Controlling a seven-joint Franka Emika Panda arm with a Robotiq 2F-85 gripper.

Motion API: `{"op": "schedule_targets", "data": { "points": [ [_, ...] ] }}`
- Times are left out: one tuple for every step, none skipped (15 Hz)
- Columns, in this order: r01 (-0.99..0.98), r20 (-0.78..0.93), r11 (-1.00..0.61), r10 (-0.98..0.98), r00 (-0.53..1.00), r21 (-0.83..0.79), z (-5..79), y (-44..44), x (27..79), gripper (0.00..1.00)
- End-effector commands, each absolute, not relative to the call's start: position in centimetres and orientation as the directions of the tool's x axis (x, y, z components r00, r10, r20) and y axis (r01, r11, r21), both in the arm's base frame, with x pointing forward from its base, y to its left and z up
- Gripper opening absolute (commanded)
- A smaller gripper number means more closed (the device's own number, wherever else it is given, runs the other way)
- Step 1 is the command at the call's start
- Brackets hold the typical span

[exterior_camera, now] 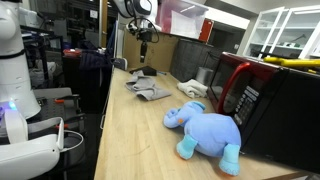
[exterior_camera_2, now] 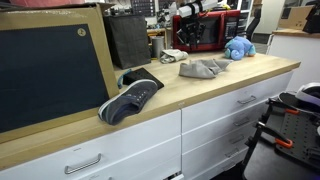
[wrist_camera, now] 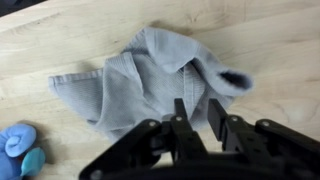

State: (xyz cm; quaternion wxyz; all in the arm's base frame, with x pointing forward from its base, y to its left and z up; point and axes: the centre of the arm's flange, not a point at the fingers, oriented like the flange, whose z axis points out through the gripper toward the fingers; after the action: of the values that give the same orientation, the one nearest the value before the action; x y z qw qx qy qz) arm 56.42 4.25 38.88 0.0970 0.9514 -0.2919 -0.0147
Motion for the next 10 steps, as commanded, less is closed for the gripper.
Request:
{"op": "schedule_targets", "data": {
  "points": [
    [-0.512, 0.022, -0.839, -0.517, 0.856, 0.182, 40.2, 3.0, 52.6, 0.63],
    [-0.517, 0.009, -0.838, -0.523, 0.852, 0.173, 40.4, 2.0, 52.8, 0.69],
    [-0.525, 0.001, -0.834, -0.532, 0.847, 0.17, 40.5, 0.9, 52.9, 0.78],
    [-0.538, -0.007, -0.826, -0.546, 0.837, 0.17, 40.5, -0.8, 53.4, 0.84],
    [-0.554, -0.008, -0.813, -0.564, 0.825, 0.177, 40.1, -2.7, 54.0, 0.91],
    [-0.569, -0.005, -0.801, -0.58, 0.815, 0.188, 39.5, -4.7, 54.6, 0.99],
    [-0.58, -0.009, -0.789, -0.593, 0.805, 0.202, 38.6, -6.4, 54.8, 1.0],
    [-0.58, -0.019, -0.786, -0.597, 0.802, 0.212, 37.5, -7.7, 54.9, 1.0],
    [-0.575, -0.033, -0.789, -0.595, 0.803, 0.216, 36.4, -8.5, 54.9, 1.0],
    [-0.566, -0.054, -0.795, -0.589, 0.806, 0.215, 35.2, -8.7, 54.9, 1.0]
  ]
}}
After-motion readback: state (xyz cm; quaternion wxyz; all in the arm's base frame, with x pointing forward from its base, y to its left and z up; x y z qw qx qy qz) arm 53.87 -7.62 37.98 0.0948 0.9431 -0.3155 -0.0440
